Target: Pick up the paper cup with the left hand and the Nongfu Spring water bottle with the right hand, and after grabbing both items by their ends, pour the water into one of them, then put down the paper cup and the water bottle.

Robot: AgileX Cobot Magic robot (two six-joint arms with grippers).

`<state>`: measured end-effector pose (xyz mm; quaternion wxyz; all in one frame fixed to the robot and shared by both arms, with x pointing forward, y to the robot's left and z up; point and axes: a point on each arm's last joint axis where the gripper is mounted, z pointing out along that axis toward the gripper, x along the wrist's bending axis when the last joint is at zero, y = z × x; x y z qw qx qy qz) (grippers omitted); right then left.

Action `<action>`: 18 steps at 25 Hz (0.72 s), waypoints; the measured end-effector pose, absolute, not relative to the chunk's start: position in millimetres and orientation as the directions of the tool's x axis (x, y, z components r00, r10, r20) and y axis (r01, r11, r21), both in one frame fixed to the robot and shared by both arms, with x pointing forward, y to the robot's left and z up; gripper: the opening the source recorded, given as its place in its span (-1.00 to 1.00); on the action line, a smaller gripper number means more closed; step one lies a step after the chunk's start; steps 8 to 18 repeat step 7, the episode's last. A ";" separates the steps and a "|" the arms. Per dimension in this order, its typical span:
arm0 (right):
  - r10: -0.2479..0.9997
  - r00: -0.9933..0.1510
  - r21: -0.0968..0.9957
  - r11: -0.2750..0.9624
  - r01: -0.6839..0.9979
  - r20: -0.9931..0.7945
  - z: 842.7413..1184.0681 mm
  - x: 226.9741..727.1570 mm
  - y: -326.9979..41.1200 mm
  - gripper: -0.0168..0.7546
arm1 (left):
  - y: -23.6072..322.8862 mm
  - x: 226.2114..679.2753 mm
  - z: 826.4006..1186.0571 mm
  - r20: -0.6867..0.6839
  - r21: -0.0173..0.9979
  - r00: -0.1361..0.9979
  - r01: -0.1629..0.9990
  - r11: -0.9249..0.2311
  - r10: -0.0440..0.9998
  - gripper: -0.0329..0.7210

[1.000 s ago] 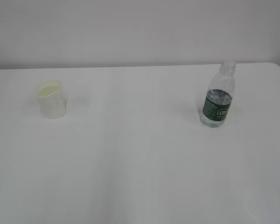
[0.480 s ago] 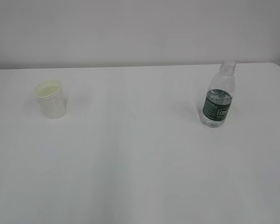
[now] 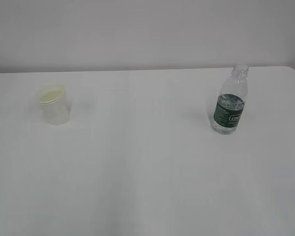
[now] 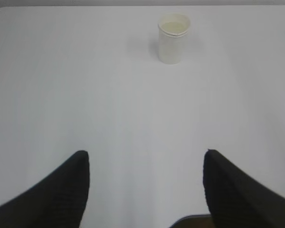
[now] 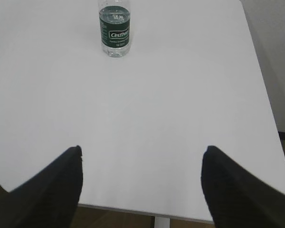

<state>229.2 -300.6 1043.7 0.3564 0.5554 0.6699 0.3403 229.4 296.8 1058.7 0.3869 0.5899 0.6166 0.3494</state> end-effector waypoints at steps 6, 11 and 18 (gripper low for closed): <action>0.987 -0.129 0.852 0.152 0.501 -0.100 1043.7 229.2 -300.6 0.57 | 296.8 229.4 1058.7 -0.065 0.887 -0.005 0.457 0.060 0.998 0.53; 0.987 -0.129 0.852 0.152 0.501 -0.100 1043.7 229.2 -300.6 0.57 | 296.8 229.4 1058.7 -0.065 0.887 -0.005 0.457 0.060 0.998 0.53; 0.987 -0.129 0.852 0.152 0.501 -0.100 1043.7 229.2 -300.6 0.57 | 296.8 229.4 1058.7 -0.065 0.887 -0.005 0.457 0.060 0.998 0.53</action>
